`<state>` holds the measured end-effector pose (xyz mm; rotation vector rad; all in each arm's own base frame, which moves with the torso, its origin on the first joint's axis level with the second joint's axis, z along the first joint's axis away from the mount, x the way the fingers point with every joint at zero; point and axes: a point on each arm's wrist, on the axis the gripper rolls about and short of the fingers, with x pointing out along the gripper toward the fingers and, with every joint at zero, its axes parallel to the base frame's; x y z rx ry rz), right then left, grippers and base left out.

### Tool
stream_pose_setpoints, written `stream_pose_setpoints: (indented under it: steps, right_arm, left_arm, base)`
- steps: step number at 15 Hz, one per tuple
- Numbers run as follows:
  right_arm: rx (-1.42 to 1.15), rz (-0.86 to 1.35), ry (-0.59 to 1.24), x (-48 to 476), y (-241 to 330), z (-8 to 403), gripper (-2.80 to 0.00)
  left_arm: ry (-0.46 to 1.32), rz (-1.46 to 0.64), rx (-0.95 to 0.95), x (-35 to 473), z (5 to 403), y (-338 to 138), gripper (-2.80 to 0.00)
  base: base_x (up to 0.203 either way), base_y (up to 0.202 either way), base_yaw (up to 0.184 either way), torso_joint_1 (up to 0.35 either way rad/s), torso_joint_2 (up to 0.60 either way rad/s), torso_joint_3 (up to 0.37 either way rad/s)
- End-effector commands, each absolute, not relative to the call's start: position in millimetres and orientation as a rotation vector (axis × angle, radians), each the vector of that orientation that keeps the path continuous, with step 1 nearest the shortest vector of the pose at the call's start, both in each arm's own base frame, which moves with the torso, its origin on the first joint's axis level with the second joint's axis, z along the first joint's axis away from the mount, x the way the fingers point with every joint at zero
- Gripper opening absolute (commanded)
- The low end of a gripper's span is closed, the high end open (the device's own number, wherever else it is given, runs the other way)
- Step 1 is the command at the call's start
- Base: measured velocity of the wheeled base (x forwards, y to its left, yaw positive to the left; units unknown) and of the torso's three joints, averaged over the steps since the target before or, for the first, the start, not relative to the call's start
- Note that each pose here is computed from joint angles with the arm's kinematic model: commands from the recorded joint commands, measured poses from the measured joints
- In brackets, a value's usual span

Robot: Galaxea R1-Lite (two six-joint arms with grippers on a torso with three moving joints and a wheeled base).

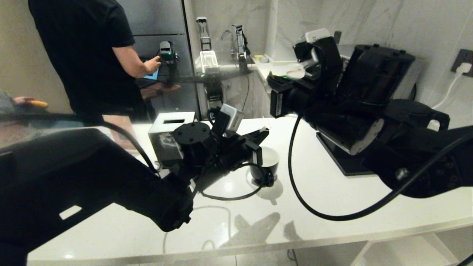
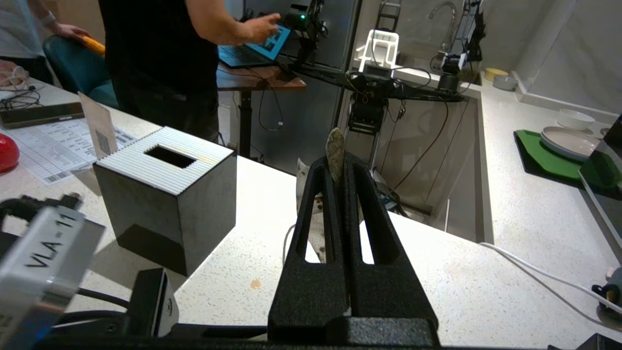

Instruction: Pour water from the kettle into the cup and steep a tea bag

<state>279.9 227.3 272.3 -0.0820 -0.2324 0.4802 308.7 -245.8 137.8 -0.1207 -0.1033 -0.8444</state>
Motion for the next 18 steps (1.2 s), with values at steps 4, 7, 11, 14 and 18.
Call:
stream_pose_setpoints:
  steps: [4, 7, 11, 14, 18]
  right_arm:
    - [-0.086, 0.466, -0.224, 286.3, 226.1, 267.2, -2.80]
    - [-0.093, 0.443, -0.212, 294.5, 221.2, 262.9, -2.80]
    - [-0.101, 0.423, -0.195, 303.0, 216.5, 256.6, -2.80]
    - [-0.106, 0.424, -0.180, 306.8, 218.6, 250.4, -2.80]
    - [-0.098, 0.428, -0.170, 309.7, 221.4, 243.7, -2.80]
  left_arm:
    - [-0.127, -0.846, -0.127, 306.1, 145.4, -244.0, -2.80]
    - [-0.130, -0.846, -0.128, 304.9, 147.3, -243.0, -2.80]
    - [-0.125, -0.845, -0.127, 301.2, 148.1, -239.9, -2.80]
    - [-0.129, -0.842, -0.127, 301.1, 149.8, -238.1, -2.80]
    - [-0.132, -0.840, -0.128, 301.2, 151.0, -237.1, -2.80]
  base:
    - [0.000, 0.000, 0.000, 0.000, 0.00, 0.000]
    - [0.000, 0.000, 0.000, 0.000, 0.00, 0.000]
    - [0.000, 0.000, 0.000, 0.000, 0.00, 0.000]
    - [0.000, 0.000, 0.000, 0.000, 0.00, 0.000]
    - [0.000, 0.000, 0.000, 0.000, 0.00, 0.000]
